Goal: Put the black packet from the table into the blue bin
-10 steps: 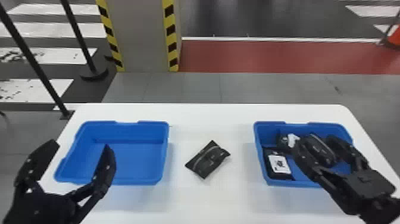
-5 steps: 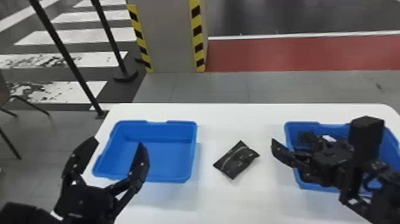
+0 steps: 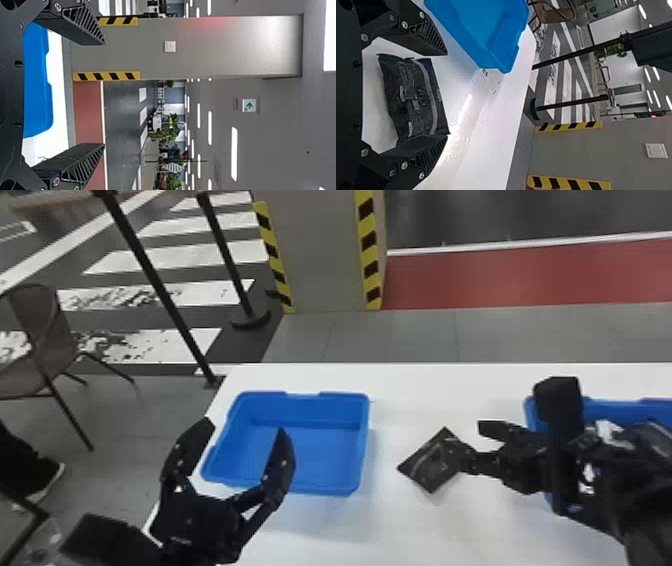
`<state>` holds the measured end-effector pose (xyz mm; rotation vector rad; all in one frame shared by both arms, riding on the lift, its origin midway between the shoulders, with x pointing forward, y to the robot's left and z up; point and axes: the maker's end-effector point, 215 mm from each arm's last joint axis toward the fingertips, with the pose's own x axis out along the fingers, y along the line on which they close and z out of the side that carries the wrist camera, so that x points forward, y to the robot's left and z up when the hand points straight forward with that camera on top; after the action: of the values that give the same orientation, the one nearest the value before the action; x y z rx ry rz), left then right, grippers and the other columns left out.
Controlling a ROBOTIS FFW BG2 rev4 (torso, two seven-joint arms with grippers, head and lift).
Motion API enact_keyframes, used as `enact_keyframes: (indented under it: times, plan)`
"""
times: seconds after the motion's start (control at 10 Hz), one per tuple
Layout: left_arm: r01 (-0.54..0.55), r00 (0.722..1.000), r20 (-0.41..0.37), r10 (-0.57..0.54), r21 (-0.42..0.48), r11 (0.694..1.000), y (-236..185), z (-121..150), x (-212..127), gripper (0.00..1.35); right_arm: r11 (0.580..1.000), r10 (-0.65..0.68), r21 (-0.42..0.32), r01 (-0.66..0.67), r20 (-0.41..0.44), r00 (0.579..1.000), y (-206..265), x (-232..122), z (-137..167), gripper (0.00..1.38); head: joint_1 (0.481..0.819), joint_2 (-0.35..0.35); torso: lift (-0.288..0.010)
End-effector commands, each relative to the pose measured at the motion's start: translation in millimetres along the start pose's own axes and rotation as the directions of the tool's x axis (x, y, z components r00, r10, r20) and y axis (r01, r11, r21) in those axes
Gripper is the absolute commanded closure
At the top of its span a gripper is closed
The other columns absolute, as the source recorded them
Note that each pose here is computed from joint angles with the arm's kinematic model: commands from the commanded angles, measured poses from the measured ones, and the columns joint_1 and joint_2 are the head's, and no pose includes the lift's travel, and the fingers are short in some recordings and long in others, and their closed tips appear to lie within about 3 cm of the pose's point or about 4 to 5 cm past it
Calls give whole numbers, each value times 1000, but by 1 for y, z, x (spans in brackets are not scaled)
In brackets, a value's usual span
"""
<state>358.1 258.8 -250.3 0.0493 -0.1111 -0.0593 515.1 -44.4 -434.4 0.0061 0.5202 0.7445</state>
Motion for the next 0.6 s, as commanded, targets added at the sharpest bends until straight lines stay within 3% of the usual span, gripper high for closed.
enact_keyframes:
  times: [0.0, 0.1, 0.2, 0.5]
  plan:
    - [-1, 1000, -1, 1, -1, 1000, 0, 0, 1, 111, 1000, 2, -29, -4, -59, 998, -3, 20, -10, 282, 695, 268, -110]
    - [1, 1000, -5, -1, -4, 1000, -1, -2, 1, 111, 998, 1, -61, -10, -148, 989, -11, 41, -28, 257, 695, 275, -110]
    - [2, 1000, -6, -2, -1, 1000, -2, -2, 2, 110, 994, 37, -97, -55, -179, 983, -7, 61, -36, 223, 695, 278, -110]
    - [3, 1000, -11, -3, -4, 1000, -3, -4, 4, 110, 989, 53, -126, -81, -208, 977, 6, 74, -47, 182, 695, 302, -110]
